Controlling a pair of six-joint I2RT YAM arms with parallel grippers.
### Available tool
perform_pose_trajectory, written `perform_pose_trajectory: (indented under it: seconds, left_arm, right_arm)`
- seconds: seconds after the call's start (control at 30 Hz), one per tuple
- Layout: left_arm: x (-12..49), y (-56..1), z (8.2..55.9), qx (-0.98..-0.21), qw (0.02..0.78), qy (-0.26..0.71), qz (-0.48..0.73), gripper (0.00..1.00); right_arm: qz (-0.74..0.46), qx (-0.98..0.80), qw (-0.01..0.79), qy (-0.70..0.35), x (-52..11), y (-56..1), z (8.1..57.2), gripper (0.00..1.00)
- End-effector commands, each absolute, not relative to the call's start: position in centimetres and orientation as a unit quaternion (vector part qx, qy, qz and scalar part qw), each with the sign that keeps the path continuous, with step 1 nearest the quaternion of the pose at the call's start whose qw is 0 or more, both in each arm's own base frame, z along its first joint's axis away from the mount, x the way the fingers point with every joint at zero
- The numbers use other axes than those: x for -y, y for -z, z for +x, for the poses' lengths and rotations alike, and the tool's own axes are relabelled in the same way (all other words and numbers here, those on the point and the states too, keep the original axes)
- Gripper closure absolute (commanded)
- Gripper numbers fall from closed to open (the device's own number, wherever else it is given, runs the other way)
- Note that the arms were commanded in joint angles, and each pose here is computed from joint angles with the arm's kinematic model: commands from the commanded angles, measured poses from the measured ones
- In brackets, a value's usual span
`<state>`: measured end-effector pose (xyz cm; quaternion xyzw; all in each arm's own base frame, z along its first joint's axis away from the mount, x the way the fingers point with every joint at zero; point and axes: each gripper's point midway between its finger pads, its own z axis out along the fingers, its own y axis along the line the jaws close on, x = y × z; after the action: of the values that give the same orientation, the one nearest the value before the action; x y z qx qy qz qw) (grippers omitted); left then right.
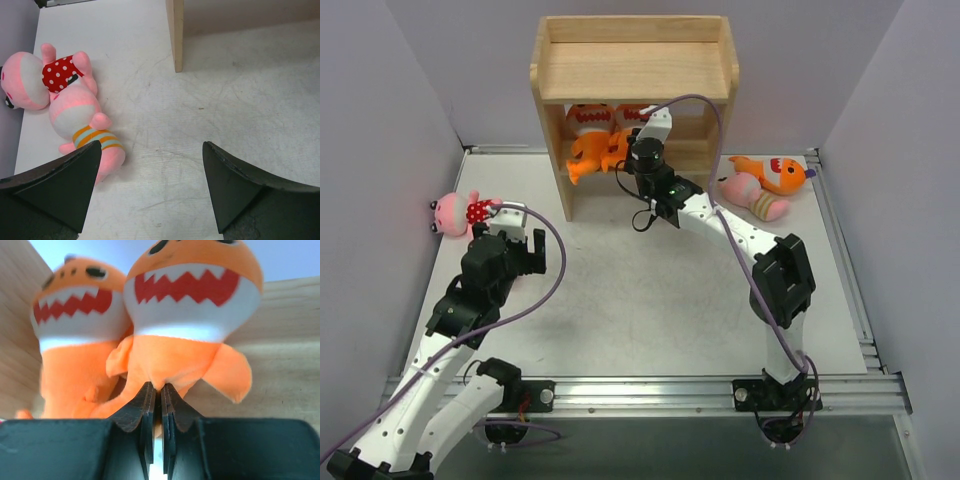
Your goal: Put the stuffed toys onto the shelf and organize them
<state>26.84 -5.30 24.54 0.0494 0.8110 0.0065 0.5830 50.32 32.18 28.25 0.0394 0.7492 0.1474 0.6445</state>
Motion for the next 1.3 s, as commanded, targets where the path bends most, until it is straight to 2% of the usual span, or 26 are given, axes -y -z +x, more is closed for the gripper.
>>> perform_pose_trajectory:
  seconds: [0.0,0.13,0.3,0.5,0.73,1.27]
  left_arm:
    - [5.7,-25.8,27.2,-0.796,0.603,0.004,0.05,0.09]
    - [5.7,-25.8,27.2,-0.796,0.603,0.004,0.051,0.09]
    - [5.7,-25.8,27.2,-0.795,0.604,0.003,0.05,0.09]
    - [5.6,-25.8,27.2,-0.795,0.604,0.002,0.049,0.09]
    - [5.6,-25.9,27.2,-0.794,0.605,0.003,0.049,0.09]
    - [5.5,-25.9,27.1,-0.794,0.606,0.001,0.049,0.09]
  right_arm:
    - [0.022,-0.745,0.659,-0.101,-31.5,-29.2,50.8,1.0]
    - [0.018,-0.747,0.661,-0.067,-31.1,-28.6,50.4,1.0]
    - [0.008,-0.743,0.665,-0.079,-31.7,-28.5,50.4,1.0]
    - [0.052,-0.728,0.682,-0.041,-29.1,-29.7,50.3,1.0]
    - [0.022,-0.727,0.686,-0.021,-29.1,-30.4,50.4,1.0]
    - [0.006,-0.719,0.684,-0.124,-33.2,-30.5,50.9,1.0]
